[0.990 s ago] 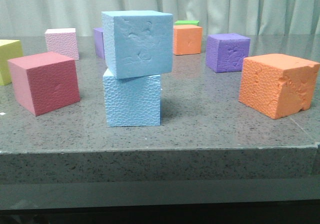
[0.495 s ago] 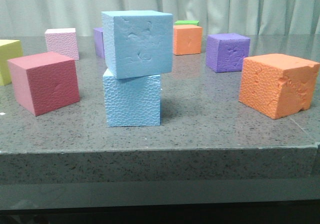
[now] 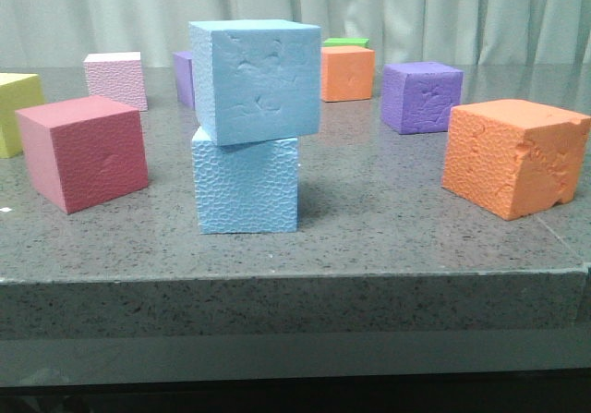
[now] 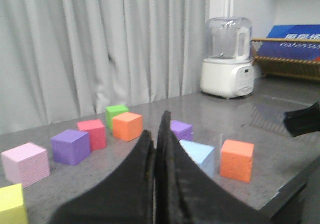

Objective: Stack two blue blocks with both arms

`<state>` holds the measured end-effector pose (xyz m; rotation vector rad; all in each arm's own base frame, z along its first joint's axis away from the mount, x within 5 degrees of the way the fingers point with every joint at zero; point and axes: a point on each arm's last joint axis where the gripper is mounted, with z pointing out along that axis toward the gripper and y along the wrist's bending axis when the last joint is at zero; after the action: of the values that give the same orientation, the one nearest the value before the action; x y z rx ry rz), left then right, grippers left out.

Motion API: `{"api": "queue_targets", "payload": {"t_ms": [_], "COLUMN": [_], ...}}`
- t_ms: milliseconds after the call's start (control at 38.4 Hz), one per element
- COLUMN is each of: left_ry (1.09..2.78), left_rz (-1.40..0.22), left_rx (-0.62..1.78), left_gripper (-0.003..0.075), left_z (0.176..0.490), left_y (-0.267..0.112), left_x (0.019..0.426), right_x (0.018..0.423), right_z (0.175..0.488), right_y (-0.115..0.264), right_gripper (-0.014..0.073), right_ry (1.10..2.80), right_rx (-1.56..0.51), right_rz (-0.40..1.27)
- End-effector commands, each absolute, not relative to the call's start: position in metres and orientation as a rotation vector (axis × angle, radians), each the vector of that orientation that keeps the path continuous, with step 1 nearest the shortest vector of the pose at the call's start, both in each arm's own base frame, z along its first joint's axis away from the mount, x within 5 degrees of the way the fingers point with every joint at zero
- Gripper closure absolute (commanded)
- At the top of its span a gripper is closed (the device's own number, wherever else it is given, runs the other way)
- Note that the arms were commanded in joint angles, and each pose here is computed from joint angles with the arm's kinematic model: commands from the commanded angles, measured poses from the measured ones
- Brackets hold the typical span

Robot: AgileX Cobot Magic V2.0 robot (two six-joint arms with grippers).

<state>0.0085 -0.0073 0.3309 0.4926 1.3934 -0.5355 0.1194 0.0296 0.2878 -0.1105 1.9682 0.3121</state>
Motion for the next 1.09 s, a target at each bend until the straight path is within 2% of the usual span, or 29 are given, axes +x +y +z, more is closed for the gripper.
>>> {"api": "queue_targets", "payload": {"t_ms": [0,156,443,755,1068], "left_ry": [1.352,1.437,1.452,1.451,1.48], "left_rz": [-0.463,-0.318,-0.156,-0.006,-0.005], "left_rx": [0.431,0.328,0.139,-0.014,-0.016], "left_gripper": [0.0741,0.0741,0.0741,0.0741,0.0741], "left_z": [0.327,0.297,0.264,0.213,0.211], "left_y": [-0.008,-0.01,-0.007,0.0,0.0], "left_x": [0.014,0.024,0.038,0.054,0.054], "right_x": [0.123,0.123,0.123,0.123,0.123], "right_z": [0.302,0.302,0.302,0.302,0.302], "right_y": [0.027,0.027,0.027,0.027,0.027], "right_gripper": [0.0661,0.0661,0.0661,0.0661,0.0661], "right_ry": [1.877,1.878,1.879,1.879,1.879], "right_rx": [-0.076,-0.076,-0.077,-0.077,-0.077], "right_rz": [0.302,0.302,0.302,0.302,0.302]}}
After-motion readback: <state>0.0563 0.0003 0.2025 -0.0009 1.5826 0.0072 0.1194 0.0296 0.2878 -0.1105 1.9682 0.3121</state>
